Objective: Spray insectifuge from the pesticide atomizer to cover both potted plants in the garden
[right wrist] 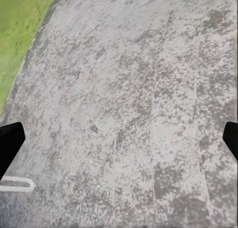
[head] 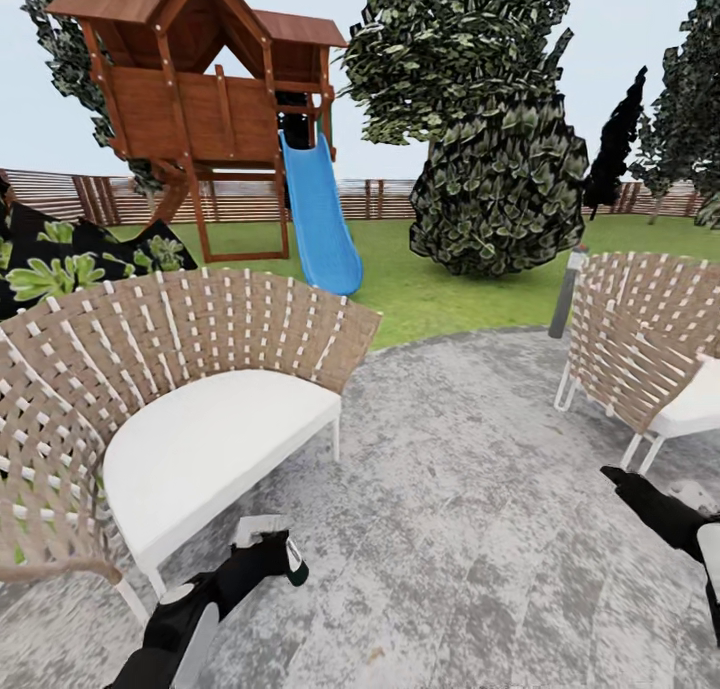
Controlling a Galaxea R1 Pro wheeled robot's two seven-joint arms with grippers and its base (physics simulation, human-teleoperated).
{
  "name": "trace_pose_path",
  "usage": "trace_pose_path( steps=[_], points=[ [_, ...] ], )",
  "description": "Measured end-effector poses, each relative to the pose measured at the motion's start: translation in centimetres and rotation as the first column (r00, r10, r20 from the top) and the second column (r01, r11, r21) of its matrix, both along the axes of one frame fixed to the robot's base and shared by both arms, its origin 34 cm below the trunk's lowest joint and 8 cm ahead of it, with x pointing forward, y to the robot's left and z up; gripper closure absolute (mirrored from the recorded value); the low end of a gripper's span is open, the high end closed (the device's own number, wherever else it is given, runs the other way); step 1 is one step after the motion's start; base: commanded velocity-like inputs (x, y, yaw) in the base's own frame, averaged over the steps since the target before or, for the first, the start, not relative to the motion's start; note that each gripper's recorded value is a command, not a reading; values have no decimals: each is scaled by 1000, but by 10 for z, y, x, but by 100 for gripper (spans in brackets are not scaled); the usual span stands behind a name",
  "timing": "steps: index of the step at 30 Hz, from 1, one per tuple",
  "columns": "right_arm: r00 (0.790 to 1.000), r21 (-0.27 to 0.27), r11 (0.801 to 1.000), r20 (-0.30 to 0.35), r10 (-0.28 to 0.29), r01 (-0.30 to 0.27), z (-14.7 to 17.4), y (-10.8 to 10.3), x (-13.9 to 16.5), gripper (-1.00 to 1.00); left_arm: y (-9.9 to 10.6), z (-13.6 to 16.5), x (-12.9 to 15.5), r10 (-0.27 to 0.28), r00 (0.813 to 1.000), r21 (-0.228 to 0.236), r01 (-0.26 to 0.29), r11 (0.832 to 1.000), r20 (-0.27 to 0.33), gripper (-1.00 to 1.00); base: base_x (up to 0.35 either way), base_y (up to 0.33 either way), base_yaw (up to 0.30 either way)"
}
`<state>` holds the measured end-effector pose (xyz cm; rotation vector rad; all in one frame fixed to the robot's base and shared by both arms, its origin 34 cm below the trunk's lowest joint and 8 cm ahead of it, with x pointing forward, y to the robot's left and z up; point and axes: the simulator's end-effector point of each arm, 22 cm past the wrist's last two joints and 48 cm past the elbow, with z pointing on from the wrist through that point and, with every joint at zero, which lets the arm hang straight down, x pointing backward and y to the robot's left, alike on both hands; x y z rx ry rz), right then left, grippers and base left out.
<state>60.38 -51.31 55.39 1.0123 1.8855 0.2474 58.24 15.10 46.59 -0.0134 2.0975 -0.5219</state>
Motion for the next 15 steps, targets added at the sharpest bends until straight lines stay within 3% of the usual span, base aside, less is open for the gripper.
trace_pose_path(
  steps=[3,5,6,9,15],
  points=[
    [999,38,999,-52,-10,12,-24,-8,1,-100,-1,-3,0,2,1000,2,-2,1000,-6,100,0,0,-297],
    [999,64,998,-43,-15,17,-23,-14,2,-100,-3,-7,-2,-5,1000,2,5,1000,-16,100,142,0,-297],
    [1000,109,994,-22,-11,14,-21,-11,5,-100,-32,-16,-13,-79,996,9,80,997,-38,100,301,0,-297],
    [1000,116,993,-23,-15,17,-23,-11,5,-100,-60,-24,-25,-148,987,29,150,988,-53,100,314,-46,-297],
    [999,131,991,-40,-22,27,-34,-12,2,-100,-67,-28,-30,-169,983,30,171,985,-66,100,318,-111,-297]
  ],
)
